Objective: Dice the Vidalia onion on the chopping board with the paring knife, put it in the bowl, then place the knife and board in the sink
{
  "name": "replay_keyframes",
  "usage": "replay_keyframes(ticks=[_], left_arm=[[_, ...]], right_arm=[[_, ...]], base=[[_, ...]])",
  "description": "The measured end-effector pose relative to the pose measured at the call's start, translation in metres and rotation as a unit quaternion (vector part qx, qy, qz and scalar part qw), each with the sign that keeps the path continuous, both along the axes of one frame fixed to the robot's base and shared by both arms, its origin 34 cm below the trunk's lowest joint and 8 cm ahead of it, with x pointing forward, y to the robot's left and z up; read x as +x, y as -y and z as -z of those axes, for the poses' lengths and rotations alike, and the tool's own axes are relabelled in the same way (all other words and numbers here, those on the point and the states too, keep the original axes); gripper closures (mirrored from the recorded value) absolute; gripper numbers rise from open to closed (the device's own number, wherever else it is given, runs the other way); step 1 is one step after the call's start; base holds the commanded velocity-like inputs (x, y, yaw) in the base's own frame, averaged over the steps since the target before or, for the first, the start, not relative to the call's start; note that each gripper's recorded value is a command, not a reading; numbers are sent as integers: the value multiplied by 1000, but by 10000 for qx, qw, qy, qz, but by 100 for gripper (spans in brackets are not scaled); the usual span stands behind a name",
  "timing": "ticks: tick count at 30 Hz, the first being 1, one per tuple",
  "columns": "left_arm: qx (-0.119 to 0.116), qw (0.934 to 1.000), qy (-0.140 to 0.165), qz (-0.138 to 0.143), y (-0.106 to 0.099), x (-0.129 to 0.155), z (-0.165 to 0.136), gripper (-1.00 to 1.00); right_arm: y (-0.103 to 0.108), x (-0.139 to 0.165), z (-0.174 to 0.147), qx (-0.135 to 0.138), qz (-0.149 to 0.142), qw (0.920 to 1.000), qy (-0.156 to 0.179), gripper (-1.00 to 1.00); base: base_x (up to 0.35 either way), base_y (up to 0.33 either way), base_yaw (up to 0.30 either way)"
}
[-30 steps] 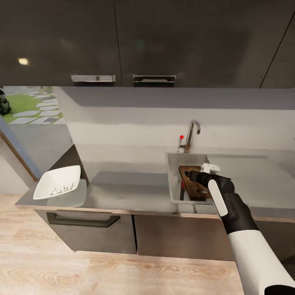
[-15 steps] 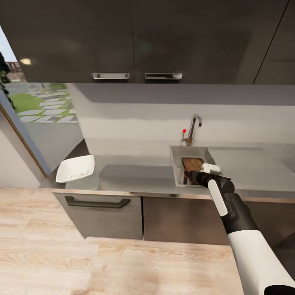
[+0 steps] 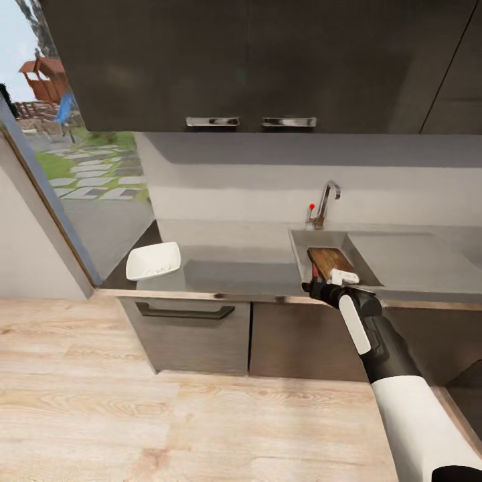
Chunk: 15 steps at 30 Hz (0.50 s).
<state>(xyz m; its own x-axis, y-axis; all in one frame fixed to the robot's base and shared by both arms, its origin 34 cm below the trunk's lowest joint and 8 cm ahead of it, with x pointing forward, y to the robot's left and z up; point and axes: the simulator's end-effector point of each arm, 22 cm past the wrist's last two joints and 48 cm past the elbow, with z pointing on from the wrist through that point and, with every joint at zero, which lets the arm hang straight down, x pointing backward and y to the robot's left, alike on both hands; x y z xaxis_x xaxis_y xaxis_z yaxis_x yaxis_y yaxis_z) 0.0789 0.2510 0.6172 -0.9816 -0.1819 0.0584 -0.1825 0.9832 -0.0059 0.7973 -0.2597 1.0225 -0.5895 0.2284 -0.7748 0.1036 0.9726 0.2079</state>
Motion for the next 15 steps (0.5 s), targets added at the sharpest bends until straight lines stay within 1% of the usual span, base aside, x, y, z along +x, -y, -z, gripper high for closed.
replay_keyframes(ticks=[15], left_arm=[[-3,10000,0,3,0,0,0,-100]], right_arm=[[0,-1,7,5,4,10000,-75,-100]], base=[[-267,206,0]])
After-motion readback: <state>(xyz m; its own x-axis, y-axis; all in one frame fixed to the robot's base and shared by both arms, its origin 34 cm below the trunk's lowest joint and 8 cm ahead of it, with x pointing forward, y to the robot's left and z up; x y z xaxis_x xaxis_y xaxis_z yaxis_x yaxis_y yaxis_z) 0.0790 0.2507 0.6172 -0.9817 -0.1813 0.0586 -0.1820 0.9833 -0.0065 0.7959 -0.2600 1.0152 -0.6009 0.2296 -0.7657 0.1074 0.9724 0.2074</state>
